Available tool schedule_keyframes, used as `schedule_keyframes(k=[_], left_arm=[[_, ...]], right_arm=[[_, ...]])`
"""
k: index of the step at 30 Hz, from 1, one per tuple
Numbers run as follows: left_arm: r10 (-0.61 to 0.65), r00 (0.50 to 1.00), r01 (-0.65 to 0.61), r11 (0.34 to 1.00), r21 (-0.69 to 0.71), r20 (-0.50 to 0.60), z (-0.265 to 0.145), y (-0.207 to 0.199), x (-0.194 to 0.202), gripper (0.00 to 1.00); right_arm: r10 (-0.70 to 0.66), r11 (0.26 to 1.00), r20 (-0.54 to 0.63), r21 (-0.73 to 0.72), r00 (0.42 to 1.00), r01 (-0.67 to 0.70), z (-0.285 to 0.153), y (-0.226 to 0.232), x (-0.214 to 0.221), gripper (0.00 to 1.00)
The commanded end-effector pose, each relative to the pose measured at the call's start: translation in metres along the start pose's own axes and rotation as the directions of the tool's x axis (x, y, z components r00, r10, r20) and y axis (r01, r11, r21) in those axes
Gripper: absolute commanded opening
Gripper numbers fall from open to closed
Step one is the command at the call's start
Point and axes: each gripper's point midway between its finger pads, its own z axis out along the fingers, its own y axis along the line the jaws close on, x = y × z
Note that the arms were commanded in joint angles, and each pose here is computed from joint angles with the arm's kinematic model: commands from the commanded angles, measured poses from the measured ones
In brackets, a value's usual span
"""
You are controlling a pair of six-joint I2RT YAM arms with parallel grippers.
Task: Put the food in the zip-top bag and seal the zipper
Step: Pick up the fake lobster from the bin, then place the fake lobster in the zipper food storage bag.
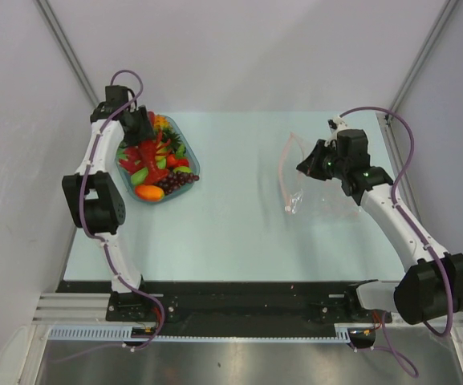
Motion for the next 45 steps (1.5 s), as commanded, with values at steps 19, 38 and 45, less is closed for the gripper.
schedule_keyframes(k=[19, 38, 45], left_arm=[[-0.005, 0.871, -0.146, 0.952, 0.271, 0.49, -0.183, -0.073, -0.114, 0.22], [-0.32, 0.457, -0.881, -0.036, 0.471, 0.83, -0.448, -0.308, 0.02, 0.0], [-0.338, 0.471, -0.881, -0.222, 0.418, 0.814, -0.454, -0.329, 0.06, 0.0]], right_arm=[[0.026, 0.965, 0.025, -0.263, 0.999, -0.018, -0.014, 0.063, -0.035, 0.0], [0.178, 0.697, -0.186, -0.67, 0.966, -0.257, -0.052, 0.175, -0.052, 0.0], [0.13, 0.627, -0.248, -0.73, 0.96, -0.273, -0.063, 0.184, -0.036, 0.0]])
